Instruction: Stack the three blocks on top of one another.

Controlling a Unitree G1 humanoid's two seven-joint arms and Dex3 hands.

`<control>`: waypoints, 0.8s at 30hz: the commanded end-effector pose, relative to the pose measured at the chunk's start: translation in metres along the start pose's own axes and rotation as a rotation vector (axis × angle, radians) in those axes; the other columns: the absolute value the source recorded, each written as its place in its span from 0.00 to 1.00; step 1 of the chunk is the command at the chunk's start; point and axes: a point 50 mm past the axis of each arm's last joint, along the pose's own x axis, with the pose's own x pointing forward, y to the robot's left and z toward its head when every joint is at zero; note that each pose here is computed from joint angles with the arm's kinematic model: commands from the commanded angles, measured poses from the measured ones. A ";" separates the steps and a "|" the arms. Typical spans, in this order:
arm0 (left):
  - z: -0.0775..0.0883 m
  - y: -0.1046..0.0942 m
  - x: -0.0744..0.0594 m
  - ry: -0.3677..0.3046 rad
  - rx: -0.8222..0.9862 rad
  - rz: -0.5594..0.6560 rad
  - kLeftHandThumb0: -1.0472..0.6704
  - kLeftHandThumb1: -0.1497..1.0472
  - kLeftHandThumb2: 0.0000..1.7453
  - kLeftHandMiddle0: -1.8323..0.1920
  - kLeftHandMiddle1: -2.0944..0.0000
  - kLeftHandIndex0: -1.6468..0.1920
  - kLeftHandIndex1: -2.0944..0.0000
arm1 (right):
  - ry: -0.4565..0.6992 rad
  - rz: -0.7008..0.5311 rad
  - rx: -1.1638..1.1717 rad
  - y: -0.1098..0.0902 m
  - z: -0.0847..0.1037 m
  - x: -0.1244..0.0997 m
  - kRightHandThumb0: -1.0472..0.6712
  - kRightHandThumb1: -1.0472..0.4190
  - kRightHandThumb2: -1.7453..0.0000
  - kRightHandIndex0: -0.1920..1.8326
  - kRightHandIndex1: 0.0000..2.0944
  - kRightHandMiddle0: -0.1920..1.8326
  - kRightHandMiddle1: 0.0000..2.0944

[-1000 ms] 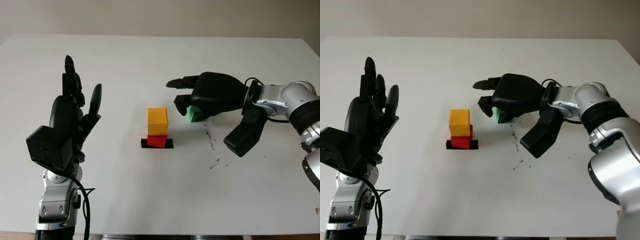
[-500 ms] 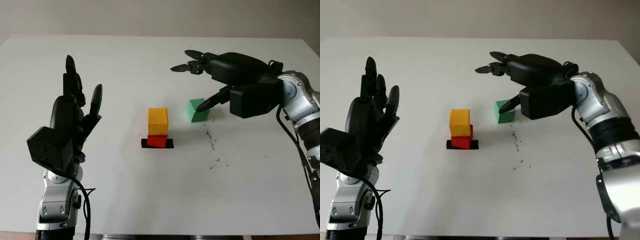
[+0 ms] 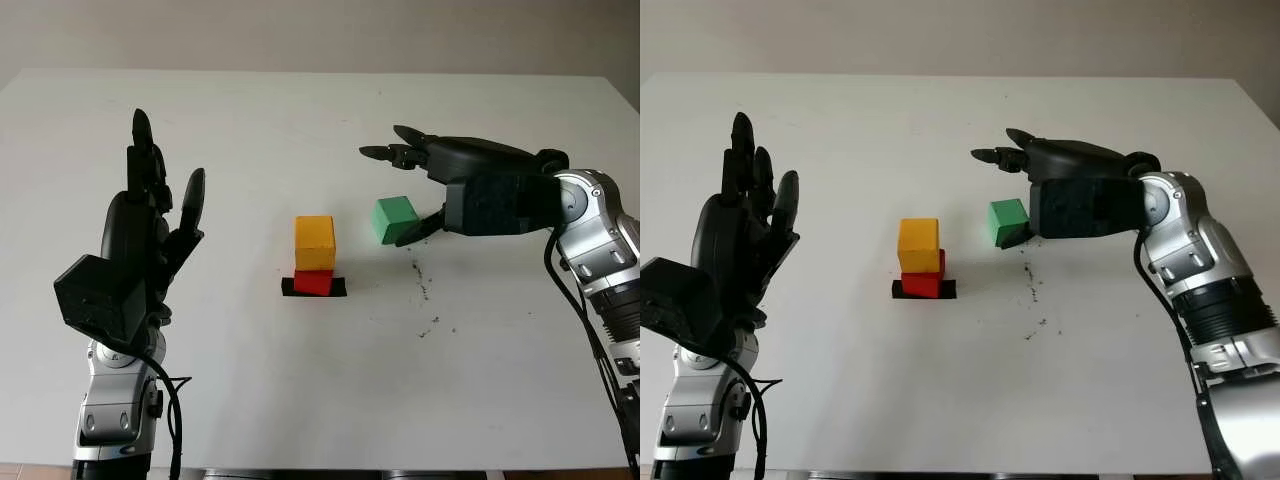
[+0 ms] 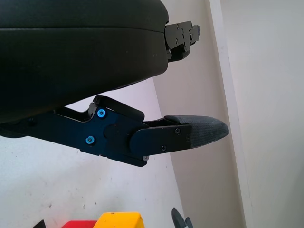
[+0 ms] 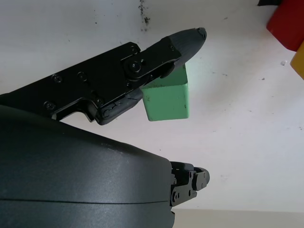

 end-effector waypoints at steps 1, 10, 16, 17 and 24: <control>0.002 0.001 -0.001 -0.006 0.011 0.003 0.23 1.00 0.28 0.99 0.98 0.99 0.98 | -0.005 -0.002 -0.006 0.009 -0.001 0.003 0.24 0.13 0.97 0.01 0.02 0.16 0.04; 0.002 0.001 -0.001 -0.008 0.015 -0.002 0.23 1.00 0.28 1.00 0.98 1.00 0.98 | 0.013 -0.097 -0.130 0.019 -0.013 0.013 0.28 0.12 0.97 0.06 0.04 0.23 0.05; 0.003 0.001 -0.001 -0.012 0.004 -0.006 0.23 1.00 0.28 1.00 0.98 1.00 0.98 | -0.010 -0.155 -0.190 0.020 -0.014 0.016 0.30 0.13 0.97 0.11 0.04 0.28 0.06; 0.003 0.001 -0.001 -0.010 0.005 -0.006 0.23 1.00 0.27 1.00 0.98 1.00 0.98 | -0.011 -0.162 -0.196 0.021 -0.014 0.017 0.30 0.14 0.97 0.11 0.05 0.29 0.06; 0.003 0.001 -0.001 -0.006 0.021 -0.005 0.23 1.00 0.27 1.00 0.98 0.99 0.98 | -0.003 -0.171 -0.204 0.022 -0.015 0.020 0.32 0.14 0.97 0.13 0.04 0.32 0.05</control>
